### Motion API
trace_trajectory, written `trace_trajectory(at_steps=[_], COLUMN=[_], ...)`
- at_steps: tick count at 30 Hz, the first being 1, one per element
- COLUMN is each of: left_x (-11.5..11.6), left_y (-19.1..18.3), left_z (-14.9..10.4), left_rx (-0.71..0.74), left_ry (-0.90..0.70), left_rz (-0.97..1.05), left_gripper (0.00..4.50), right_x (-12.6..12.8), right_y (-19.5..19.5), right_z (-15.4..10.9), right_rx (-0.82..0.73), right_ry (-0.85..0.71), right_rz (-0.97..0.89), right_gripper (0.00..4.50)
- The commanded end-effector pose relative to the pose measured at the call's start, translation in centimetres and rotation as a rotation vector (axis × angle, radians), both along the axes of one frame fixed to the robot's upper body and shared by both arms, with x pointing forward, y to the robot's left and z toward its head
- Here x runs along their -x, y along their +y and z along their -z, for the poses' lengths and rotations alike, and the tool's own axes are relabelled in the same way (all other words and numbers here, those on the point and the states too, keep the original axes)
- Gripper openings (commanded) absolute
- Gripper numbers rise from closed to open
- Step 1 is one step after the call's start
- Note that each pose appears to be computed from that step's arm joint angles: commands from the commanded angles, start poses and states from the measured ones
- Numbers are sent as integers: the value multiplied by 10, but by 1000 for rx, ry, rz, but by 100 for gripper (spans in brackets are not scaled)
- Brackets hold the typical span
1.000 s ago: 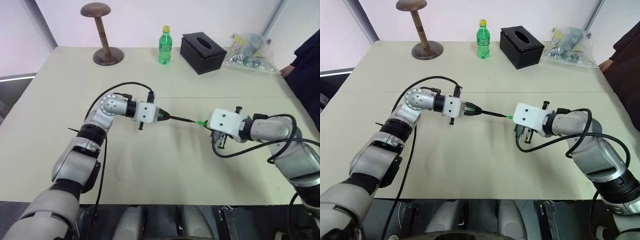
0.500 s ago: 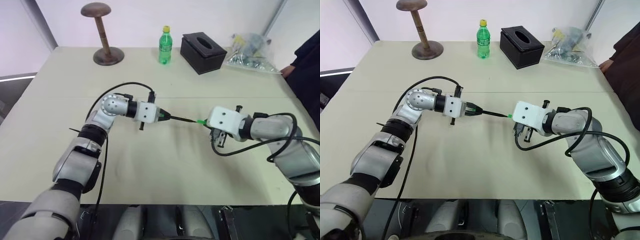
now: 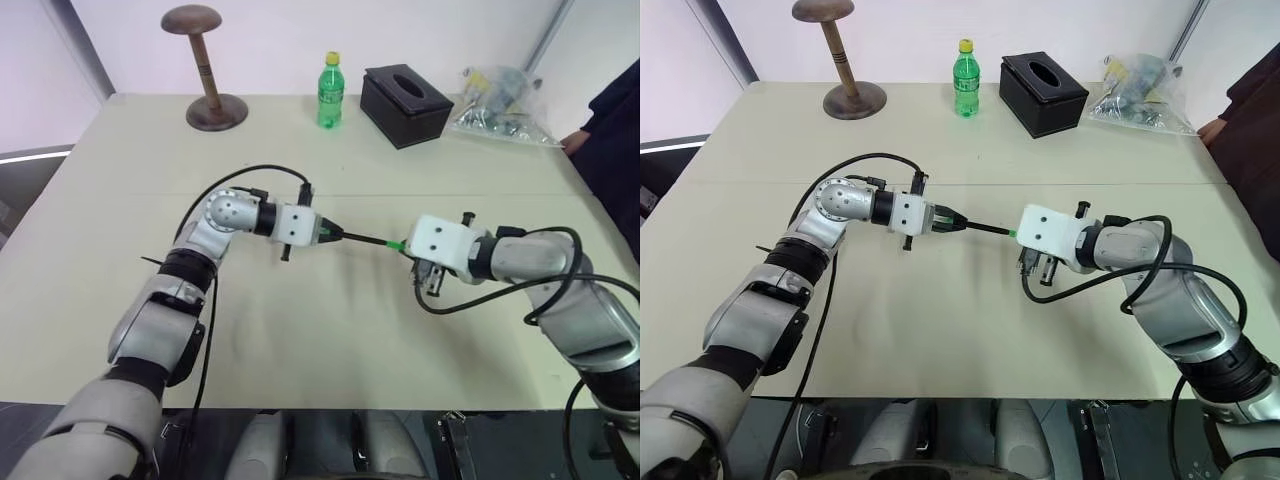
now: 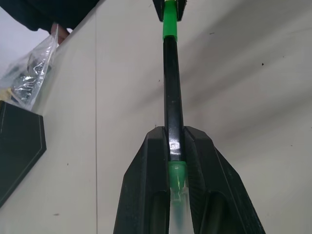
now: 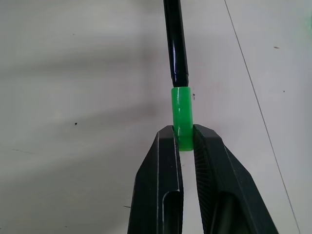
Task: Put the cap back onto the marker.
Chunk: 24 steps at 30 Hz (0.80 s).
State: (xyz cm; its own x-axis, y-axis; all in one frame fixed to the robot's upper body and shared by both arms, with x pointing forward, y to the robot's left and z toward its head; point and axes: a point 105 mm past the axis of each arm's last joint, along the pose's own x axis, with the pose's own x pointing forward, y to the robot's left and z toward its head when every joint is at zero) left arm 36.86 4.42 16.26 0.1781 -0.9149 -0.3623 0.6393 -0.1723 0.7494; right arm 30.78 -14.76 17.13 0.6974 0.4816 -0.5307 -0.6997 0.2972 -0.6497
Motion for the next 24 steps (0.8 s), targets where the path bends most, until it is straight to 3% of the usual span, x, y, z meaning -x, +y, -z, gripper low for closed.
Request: trace_trajectory(at_steps=[1, 12, 24], left_x=[-1, 6, 8], left_y=[-6, -8, -8], left_z=[-17, -11, -10], left_rx=[35, 50, 28], left_ry=[-38, 93, 96], left_rz=[18, 53, 74], left_gripper=[0, 0, 0], right_x=[6, 4, 9], right_y=[17, 22, 33], right_z=[-16, -25, -32], right_rx=[-9, -14, -27], right_ry=[-71, -116, -138], right_rz=[-70, -73, -109], right_gripper=[4, 4, 4])
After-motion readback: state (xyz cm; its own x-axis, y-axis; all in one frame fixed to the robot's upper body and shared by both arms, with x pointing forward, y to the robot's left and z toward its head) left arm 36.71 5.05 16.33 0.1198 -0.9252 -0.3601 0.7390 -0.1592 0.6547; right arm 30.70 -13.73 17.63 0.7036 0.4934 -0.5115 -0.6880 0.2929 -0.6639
